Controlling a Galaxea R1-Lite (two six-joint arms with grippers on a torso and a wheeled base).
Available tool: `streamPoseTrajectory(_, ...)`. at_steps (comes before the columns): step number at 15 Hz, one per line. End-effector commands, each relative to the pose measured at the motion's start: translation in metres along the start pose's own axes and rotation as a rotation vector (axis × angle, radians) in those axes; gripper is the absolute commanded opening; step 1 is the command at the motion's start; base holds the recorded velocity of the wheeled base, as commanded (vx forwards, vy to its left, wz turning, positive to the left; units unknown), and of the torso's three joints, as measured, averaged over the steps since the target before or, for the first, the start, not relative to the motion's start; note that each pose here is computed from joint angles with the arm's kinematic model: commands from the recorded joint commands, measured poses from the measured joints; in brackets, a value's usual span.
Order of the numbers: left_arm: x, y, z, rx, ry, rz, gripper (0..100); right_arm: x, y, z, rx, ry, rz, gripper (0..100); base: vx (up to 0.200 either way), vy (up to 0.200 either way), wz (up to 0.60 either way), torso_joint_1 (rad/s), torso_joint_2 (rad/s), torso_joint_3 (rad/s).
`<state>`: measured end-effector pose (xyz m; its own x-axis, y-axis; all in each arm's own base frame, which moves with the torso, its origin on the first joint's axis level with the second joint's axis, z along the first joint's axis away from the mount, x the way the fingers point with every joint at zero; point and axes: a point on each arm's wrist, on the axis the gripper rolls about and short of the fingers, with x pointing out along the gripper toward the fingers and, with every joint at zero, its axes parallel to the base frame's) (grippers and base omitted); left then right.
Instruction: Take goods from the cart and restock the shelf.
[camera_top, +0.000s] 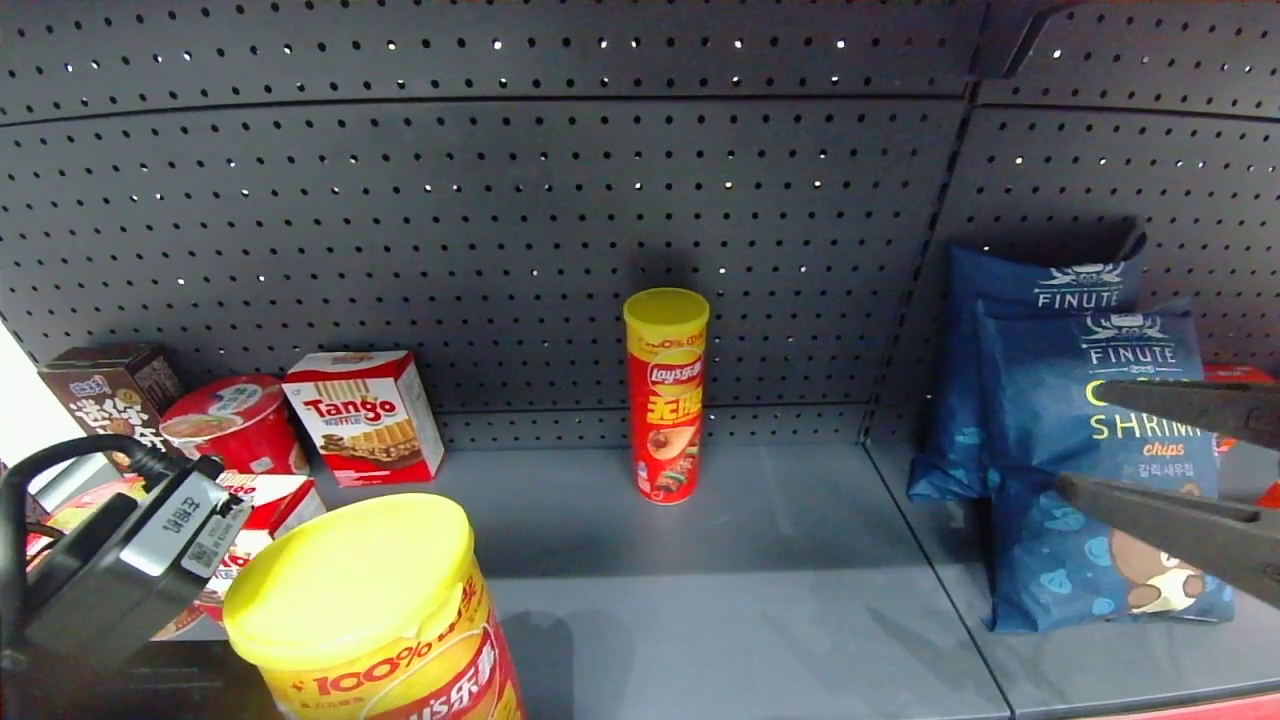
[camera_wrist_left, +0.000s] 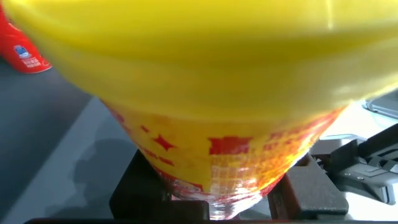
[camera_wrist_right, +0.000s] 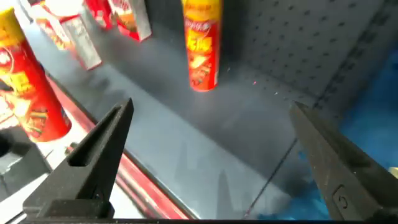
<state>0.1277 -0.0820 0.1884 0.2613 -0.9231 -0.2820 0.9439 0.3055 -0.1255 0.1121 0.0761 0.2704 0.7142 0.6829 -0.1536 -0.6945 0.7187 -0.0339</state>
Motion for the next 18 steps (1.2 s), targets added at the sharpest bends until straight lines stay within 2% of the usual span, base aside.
streamPoseTrajectory(1,0.002,0.001,0.0,-0.002,0.003,-0.006,0,0.029,0.007,-0.009,-0.004,0.092,0.074,100,0.0,0.0,0.0,0.0,0.0,0.0)
streamPoseTrajectory(5,0.007,0.006,-0.001,-0.01,0.01,-0.006,0,0.054,0.009,-0.013,-0.011,0.092,0.108,100,0.0,0.0,0.0,0.0,0.0,0.0)
streamPoseTrajectory(12,0.009,0.005,0.001,-0.002,0.011,-0.022,0,0.07,0.008,-0.015,-0.009,0.101,0.128,100,0.0,0.0,0.0,0.0,0.0,0.0)
streamPoseTrajectory(18,0.01,0.005,0.004,0.004,0.004,-0.022,0,0.104,0.003,-0.009,-0.007,0.103,0.162,100,0.0,0.0,0.0,0.0,0.0,0.0)
